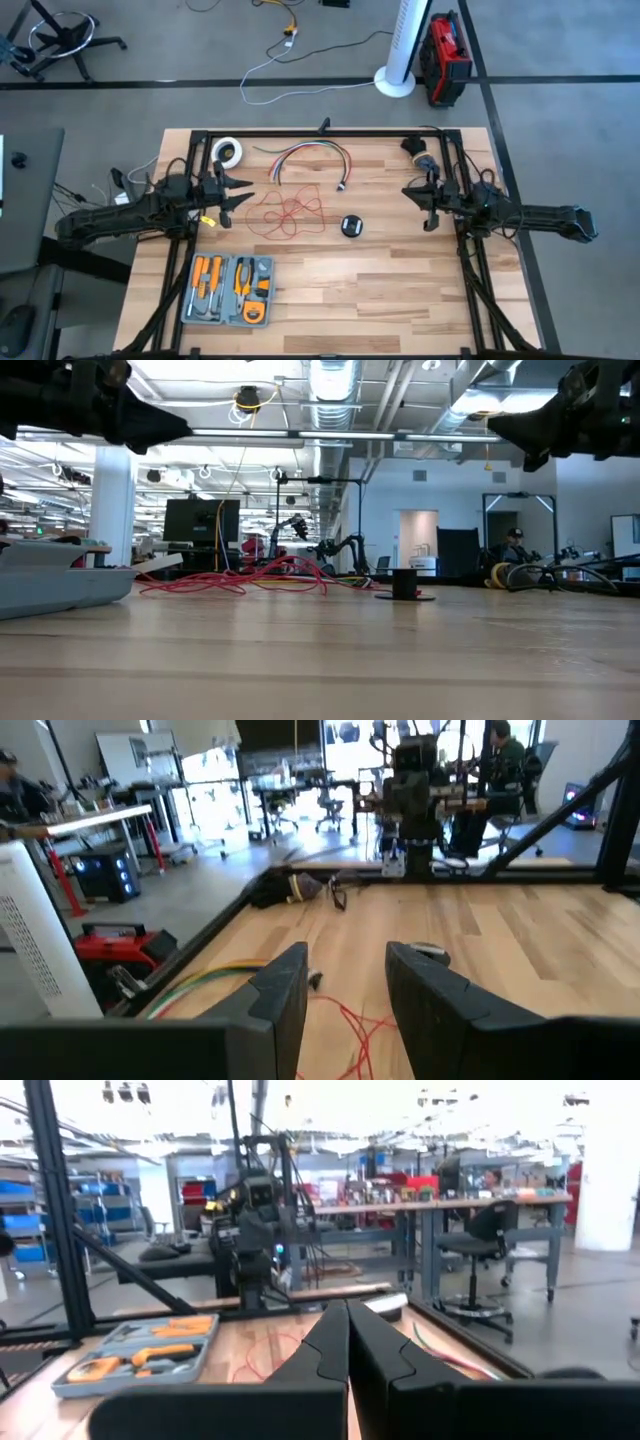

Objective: Coil cords
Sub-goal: Return to Home Position

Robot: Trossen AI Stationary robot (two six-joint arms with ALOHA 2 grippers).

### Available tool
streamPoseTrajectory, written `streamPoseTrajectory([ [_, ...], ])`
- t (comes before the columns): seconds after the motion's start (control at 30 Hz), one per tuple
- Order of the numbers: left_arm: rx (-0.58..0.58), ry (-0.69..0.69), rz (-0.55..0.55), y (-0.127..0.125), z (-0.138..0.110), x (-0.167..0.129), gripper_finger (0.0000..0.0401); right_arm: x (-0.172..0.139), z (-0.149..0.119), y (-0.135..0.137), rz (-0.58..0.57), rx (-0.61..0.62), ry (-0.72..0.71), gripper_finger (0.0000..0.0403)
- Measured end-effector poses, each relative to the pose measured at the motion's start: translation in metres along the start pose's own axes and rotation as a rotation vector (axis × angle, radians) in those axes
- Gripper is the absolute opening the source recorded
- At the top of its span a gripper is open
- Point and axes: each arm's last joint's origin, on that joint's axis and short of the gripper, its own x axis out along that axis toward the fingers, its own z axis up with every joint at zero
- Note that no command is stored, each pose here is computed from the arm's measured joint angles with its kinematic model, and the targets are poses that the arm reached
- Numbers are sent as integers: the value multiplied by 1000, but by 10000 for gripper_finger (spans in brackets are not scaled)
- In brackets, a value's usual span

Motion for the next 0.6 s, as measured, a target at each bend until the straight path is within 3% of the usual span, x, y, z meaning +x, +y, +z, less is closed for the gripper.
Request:
streamPoseTrajectory([
  [0.6, -32, 0, -64, -2, -10, -28, 125, -11, 0, 0, 6, 22, -1, 5],
])
